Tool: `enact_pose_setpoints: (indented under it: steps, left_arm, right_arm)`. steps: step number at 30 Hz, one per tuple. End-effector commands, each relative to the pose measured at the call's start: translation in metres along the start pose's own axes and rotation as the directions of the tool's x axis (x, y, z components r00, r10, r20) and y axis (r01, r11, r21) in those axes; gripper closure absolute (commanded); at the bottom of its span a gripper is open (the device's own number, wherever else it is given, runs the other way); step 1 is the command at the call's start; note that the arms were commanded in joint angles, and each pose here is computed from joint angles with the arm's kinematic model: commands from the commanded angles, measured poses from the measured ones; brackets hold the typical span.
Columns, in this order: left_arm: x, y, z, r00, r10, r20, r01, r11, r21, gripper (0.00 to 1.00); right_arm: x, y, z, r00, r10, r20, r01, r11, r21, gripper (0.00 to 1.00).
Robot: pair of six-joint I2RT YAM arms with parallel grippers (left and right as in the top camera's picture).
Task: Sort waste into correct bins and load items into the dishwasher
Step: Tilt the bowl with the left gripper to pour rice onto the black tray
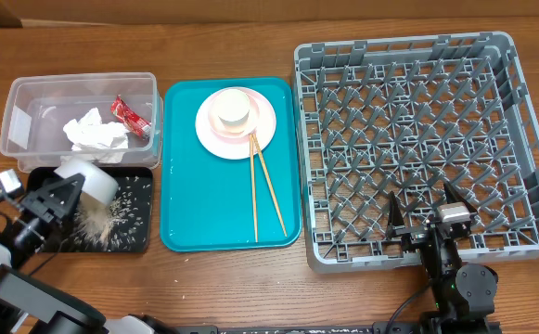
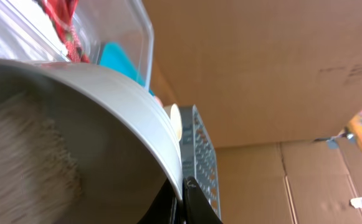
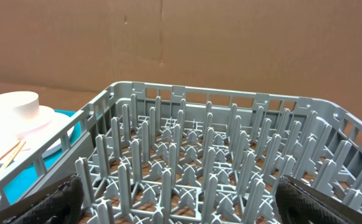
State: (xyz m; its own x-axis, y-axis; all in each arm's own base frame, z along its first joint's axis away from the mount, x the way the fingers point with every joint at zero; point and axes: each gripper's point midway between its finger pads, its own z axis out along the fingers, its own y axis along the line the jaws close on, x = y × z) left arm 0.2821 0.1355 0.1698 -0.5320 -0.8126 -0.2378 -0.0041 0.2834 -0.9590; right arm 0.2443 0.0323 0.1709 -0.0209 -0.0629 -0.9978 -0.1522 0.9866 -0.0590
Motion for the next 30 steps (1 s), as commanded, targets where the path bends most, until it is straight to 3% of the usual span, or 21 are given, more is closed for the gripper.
enact_pose_setpoints:
  steps: [1,9,12,18,22,30]
  left_arm:
    - [-0.007,-0.018,-0.010,0.994,0.080,0.070,-0.088,0.989,0.117,0.96]
    - [-0.003,-0.024,-0.012,0.997,0.011,0.072,-0.022,0.988,0.151,0.96]
    - [-0.006,-0.023,-0.012,0.996,0.047,0.078,-0.058,0.987,0.148,0.96]
    - [-0.002,-0.024,-0.012,0.997,-0.046,0.063,0.036,0.987,0.156,0.96]
    - [-0.003,-0.024,-0.012,0.997,0.020,0.073,-0.031,0.988,0.149,0.96]
    - [0.002,-0.025,-0.009,0.998,-0.036,0.056,0.027,0.987,0.156,0.96]
  right_arm:
    - [0.001,-0.001,0.000,1.000,-0.001,0.009,0.001,1.000,0.003,0.00]
    - [0.001,-0.001,0.000,1.000,-0.001,0.009,0.001,1.000,0.003,0.00]
    - [0.001,-0.001,0.000,1.000,-0.001,0.009,0.001,1.000,0.003,0.00]
    - [0.001,-0.001,0.000,1.000,-0.001,0.009,0.001,1.000,0.003,0.00]
    - [0.001,-0.001,0.000,1.000,-0.001,0.009,0.001,1.000,0.003,0.00]
    - [0.001,-0.001,0.000,1.000,-0.001,0.009,0.001,1.000,0.003,0.00]
